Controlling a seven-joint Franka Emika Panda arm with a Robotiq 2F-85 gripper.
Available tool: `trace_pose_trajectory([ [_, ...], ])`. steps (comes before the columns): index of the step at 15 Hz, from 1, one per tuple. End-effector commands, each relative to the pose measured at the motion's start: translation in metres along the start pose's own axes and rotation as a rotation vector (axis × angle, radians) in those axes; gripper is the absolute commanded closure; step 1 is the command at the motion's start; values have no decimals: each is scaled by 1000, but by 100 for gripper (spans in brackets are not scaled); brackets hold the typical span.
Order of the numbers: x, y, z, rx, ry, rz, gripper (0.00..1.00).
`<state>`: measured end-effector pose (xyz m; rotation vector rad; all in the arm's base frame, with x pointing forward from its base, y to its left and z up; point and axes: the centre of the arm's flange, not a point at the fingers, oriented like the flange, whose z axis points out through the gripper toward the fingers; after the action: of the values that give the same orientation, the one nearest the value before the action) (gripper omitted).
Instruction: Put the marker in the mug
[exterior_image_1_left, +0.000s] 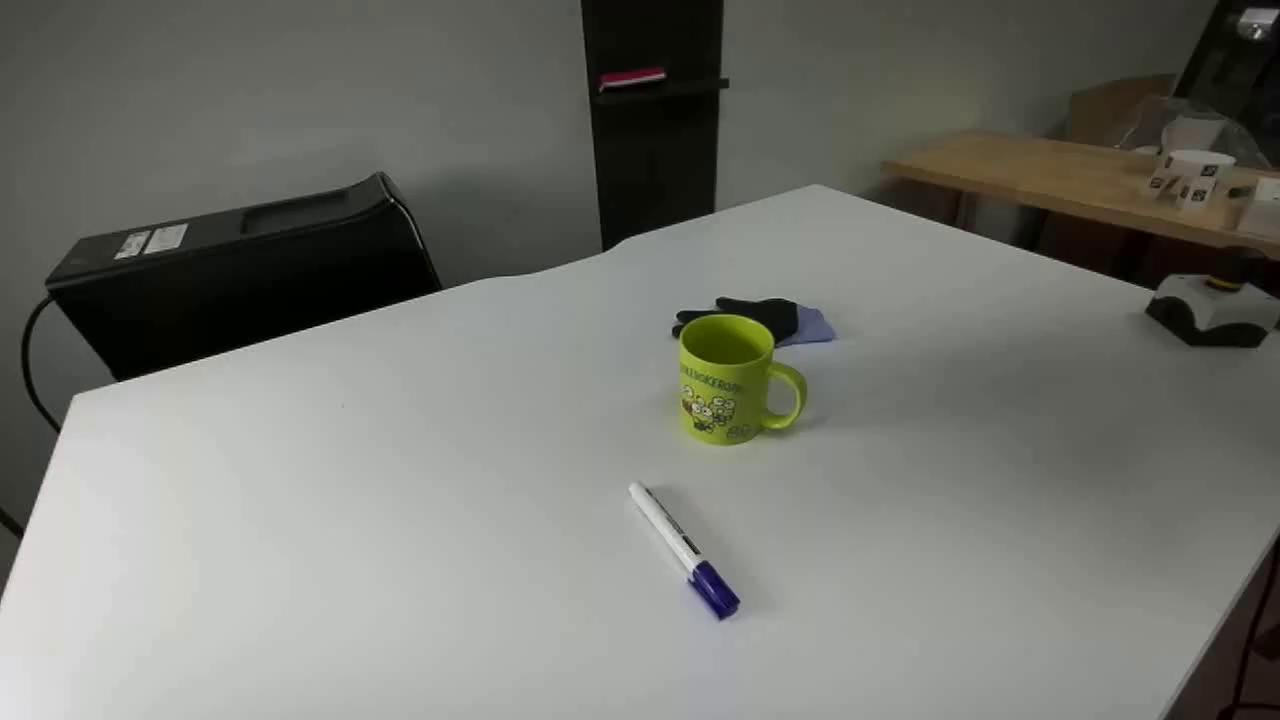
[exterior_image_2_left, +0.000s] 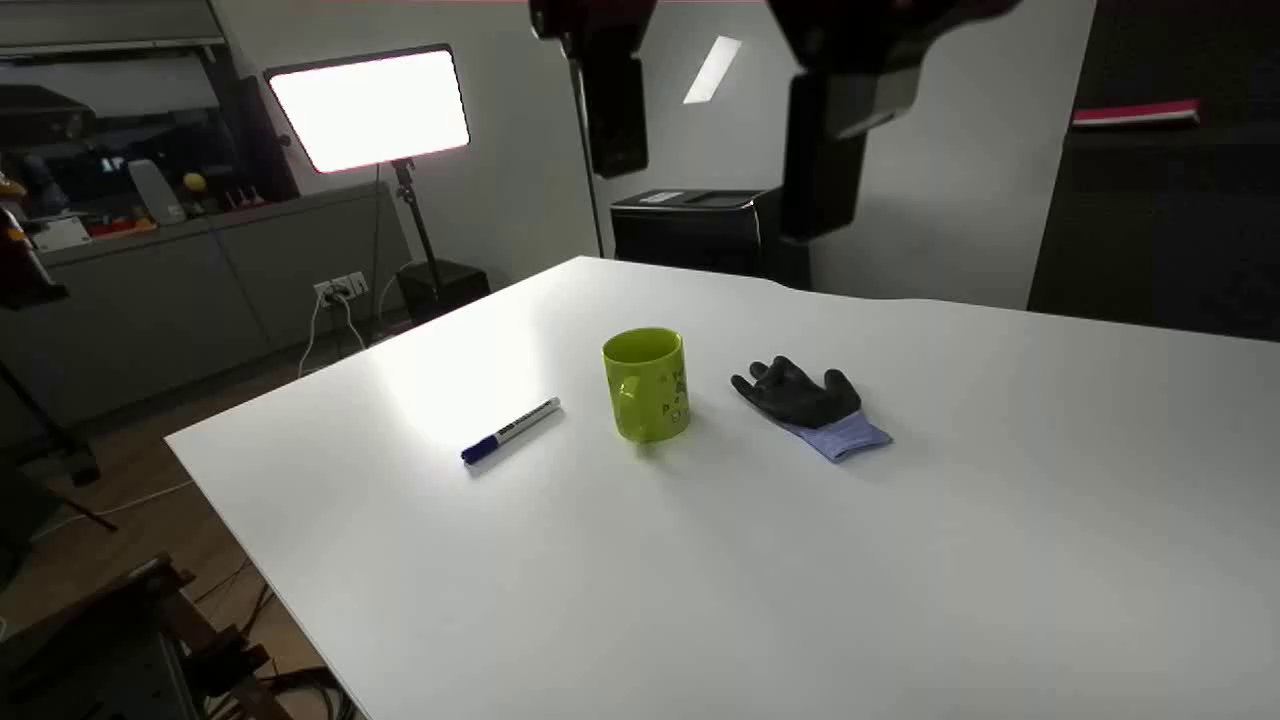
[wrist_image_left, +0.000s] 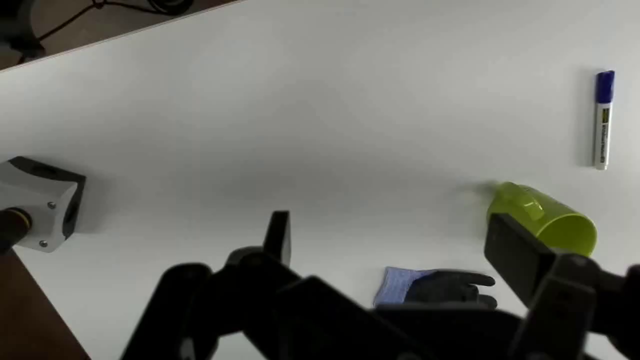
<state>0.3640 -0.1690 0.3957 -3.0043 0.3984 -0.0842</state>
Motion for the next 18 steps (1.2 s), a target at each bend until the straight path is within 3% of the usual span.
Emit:
trace_pose_trajectory([
  [1, 0, 0, 0, 0, 0, 0, 0],
  [12, 0, 0, 0, 0, 0, 0, 0],
  [18, -31, -47, 46, -61, -79, -132, 0],
])
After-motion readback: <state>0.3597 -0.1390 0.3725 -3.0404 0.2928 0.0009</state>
